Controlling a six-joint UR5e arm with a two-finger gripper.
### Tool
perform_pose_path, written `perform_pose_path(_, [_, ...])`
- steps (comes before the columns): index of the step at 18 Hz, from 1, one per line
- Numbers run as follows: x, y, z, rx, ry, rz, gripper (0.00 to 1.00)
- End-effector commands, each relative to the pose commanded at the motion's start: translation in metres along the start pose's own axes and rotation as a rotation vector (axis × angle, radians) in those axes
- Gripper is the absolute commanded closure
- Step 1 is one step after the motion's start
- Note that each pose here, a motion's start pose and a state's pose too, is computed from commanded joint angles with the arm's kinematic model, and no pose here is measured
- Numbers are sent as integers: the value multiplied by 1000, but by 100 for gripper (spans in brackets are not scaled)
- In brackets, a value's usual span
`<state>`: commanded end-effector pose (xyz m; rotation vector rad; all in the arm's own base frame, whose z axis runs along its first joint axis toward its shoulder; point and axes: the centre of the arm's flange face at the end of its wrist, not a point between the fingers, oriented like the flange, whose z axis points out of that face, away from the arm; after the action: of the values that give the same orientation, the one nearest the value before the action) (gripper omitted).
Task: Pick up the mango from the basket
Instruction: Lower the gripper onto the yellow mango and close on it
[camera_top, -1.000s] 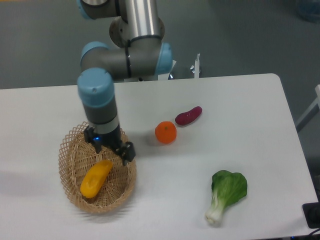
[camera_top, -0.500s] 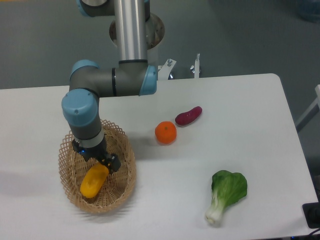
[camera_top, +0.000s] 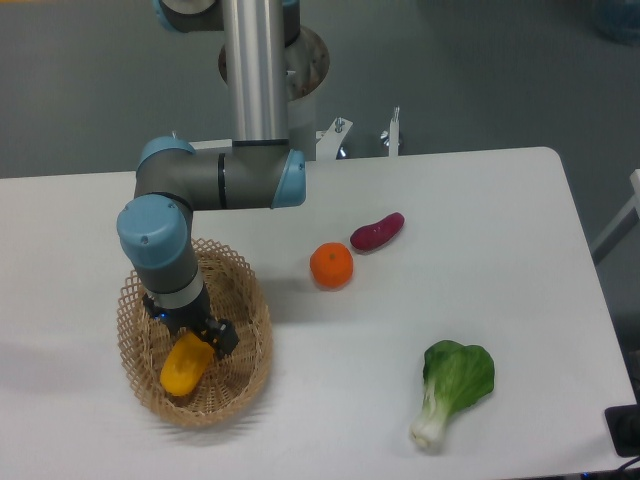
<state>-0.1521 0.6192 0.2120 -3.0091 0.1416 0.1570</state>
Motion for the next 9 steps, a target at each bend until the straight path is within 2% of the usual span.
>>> perform_pose_path(1, [0,-1,-1,3,-2,4,36])
perform_pose_path(4, [-1,-1,-5,9,-6,7,41])
perform_pose_path(9, [-2,-3,-9,17,-10,13,44])
